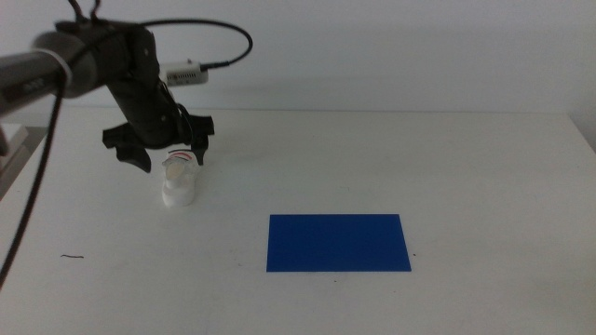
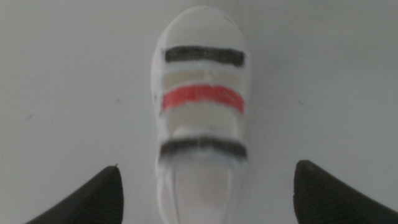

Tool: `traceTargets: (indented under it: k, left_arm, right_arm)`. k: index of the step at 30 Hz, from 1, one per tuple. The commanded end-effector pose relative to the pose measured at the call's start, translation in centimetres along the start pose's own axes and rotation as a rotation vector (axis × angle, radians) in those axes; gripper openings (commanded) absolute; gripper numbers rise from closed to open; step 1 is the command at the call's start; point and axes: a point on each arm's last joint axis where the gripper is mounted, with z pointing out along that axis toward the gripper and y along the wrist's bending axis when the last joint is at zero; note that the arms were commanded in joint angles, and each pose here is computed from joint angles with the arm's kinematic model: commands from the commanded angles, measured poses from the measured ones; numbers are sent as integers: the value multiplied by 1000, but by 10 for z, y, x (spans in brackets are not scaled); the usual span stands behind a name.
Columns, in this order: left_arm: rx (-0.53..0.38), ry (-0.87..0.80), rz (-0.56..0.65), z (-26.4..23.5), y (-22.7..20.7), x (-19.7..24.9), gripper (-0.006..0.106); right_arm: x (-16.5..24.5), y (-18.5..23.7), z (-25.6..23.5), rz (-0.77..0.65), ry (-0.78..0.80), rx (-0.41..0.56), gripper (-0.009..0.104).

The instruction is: Use one arm to grab the shoe from the table and place it on the mat.

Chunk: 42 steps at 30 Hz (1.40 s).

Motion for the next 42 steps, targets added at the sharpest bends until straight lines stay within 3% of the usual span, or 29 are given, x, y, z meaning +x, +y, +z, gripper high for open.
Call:
traceTargets:
  k: [1,6,8,12,13,14,18,22,33,42]
  left_arm:
    - [2,-26,3,10,-2,-5,94]
    - [-1,-15,3,32,-2,-5,87]
    - [0,-20,1,34,-2,-5,75]
    - [0,-13,0,34,-2,-5,32]
    - [-1,28,-7,24,-3,0,7]
    - [-7,50,-3,16,-7,4,-2]
    - [-76,-4,68,-38,-47,25,-2]
    - [-31,-91,111,-77,-104,57,-2]
    - [38,-18,211,-72,-189,129,-2]
    - [42,31,246,-51,-230,129,-2]
  right_arm:
    - [0,0,0,-7,-9,-1,79]
    - [0,0,0,-7,-9,-1,79]
    - [0,0,0,-7,-9,-1,79]
    - [0,0,0,-7,-9,-1,79]
    - [0,0,0,-7,-9,-1,79]
    - [0,0,0,-7,-9,-1,79]
    - [0,0,0,-7,-9,-1,79]
    - [0,0,0,-7,-9,-1,79]
    - [0,0,0,-7,-9,-1,79]
    - [0,0,0,-7,-9,-1,79]
